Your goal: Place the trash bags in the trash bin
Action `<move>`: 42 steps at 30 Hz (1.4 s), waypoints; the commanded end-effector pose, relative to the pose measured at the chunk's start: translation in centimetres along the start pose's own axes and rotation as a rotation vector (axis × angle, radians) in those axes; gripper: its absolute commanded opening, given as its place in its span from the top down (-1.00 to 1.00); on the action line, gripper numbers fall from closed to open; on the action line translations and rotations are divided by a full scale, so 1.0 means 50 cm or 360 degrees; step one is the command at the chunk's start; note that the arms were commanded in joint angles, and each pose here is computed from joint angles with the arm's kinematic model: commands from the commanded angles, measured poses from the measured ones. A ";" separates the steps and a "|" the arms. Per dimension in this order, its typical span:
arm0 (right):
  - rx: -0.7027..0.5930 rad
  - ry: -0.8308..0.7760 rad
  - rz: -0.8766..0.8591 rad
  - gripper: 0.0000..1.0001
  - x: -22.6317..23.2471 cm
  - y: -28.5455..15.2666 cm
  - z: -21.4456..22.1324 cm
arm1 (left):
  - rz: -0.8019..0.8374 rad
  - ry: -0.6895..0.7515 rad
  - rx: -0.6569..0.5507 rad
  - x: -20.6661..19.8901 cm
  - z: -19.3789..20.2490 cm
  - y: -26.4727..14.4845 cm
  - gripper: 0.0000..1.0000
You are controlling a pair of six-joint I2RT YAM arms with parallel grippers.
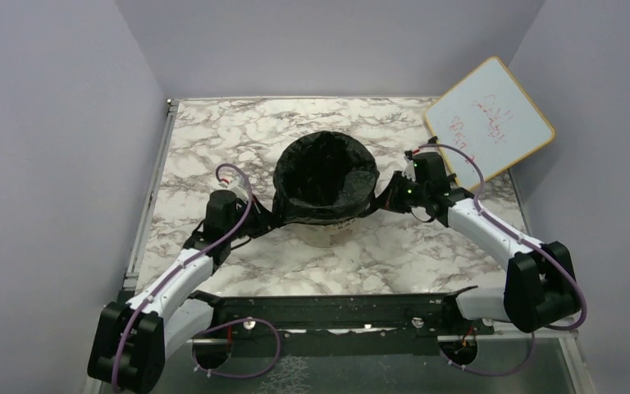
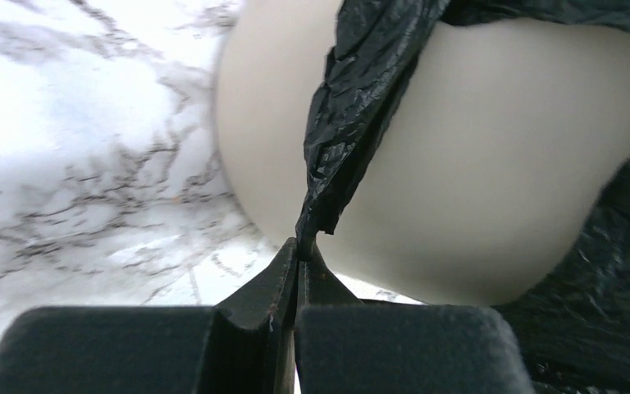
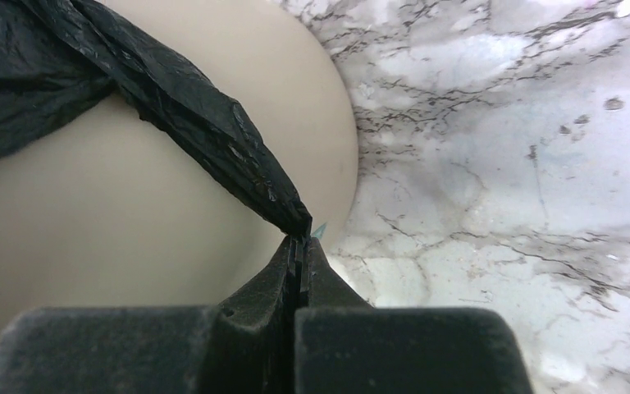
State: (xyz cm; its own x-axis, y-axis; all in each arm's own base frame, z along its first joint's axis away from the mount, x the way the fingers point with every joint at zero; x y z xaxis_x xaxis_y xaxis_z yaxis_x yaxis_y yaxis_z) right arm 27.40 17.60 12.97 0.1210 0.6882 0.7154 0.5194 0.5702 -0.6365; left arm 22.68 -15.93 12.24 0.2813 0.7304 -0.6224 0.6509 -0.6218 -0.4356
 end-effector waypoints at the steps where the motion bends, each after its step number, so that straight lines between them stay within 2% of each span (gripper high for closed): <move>1: -0.0135 -0.0039 0.0215 0.99 -0.013 -0.018 -0.036 | -0.0286 0.0094 0.0047 0.046 -0.005 -0.008 1.00; 3: -0.0120 -0.0083 0.0257 0.97 -0.014 -0.029 -0.037 | -0.0293 0.0122 0.0030 0.039 -0.019 -0.014 1.00; 6: -0.0126 -0.0120 0.0268 0.74 0.001 -0.056 -0.042 | -0.0265 0.0174 -0.0024 0.019 -0.049 -0.020 1.00; 9: -0.0267 -0.0170 0.0360 0.53 0.002 -0.097 -0.066 | -0.0308 0.0261 -0.0041 0.015 -0.072 -0.029 0.92; 11: -0.0399 -0.0189 0.0454 0.29 -0.002 -0.129 -0.088 | -0.0342 0.0309 -0.0028 0.014 -0.083 -0.037 0.87; 12: -0.0456 -0.0200 0.0479 0.18 -0.001 -0.145 -0.097 | -0.0348 0.0320 -0.0023 0.012 -0.085 -0.040 0.79; 14: -0.0497 -0.0229 0.0425 0.00 0.018 -0.161 -0.104 | -0.0333 0.0326 -0.0020 0.003 -0.089 -0.045 0.41; 15: -0.0489 -0.0241 0.0379 -0.05 0.030 -0.164 -0.104 | -0.0334 0.0317 -0.0018 0.002 -0.089 -0.048 0.31; 20: -0.0368 -0.0141 0.0179 -0.12 0.066 -0.140 -0.088 | -0.0535 0.0267 -0.0127 0.028 -0.098 -0.084 -0.11; 23: -0.0285 -0.0102 0.0050 -0.12 0.087 -0.101 -0.088 | -0.0549 0.0266 -0.0188 0.030 -0.111 -0.095 -0.23; 27: -0.0205 -0.0096 0.0021 -0.12 0.100 -0.048 -0.115 | -0.0467 0.0299 -0.0156 0.034 -0.145 -0.070 -0.30; 30: -0.0198 -0.0103 0.0035 -0.11 0.082 -0.013 -0.134 | -0.0298 0.0329 -0.0082 0.028 -0.169 -0.034 -0.34; 33: -0.0035 -0.0107 -0.0039 -0.11 0.076 0.019 -0.129 | -0.0112 0.0405 -0.0020 0.008 -0.176 -0.006 -0.40; 37: 0.0100 -0.0147 -0.0081 -0.05 0.074 0.044 -0.120 | -0.0001 0.0429 -0.0057 0.008 -0.181 0.019 -0.43; 38: 0.0117 -0.0150 -0.0070 -0.01 0.071 0.047 -0.119 | 0.0034 0.0427 -0.0059 0.007 -0.182 0.026 -0.40; 40: 0.0122 -0.0150 -0.0035 0.02 0.061 0.053 -0.119 | 0.0059 0.0400 -0.0043 0.014 -0.178 0.044 -0.21; 42: 0.0128 -0.0152 -0.0014 0.05 0.052 0.058 -0.117 | 0.0053 0.0375 -0.0004 0.029 -0.168 0.061 0.15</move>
State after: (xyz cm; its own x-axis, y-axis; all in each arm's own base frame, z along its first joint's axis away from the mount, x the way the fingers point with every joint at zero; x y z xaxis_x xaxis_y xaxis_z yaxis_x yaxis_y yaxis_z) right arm 33.86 17.89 14.08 0.0963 0.7319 0.6746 0.4685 0.5646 -0.6795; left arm 29.80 -13.29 15.41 0.3710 0.8147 -0.4457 0.6656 -0.5680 -0.4841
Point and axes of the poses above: each gripper's point midway between its finger pads, its own y axis out along the fingers, its own x axis along the line the jaws close on, z = x × y, the point moved 3 cm from there along -y, back along the fingers, and after that the axes turned 13 degrees about y, right-handed, at the moved point
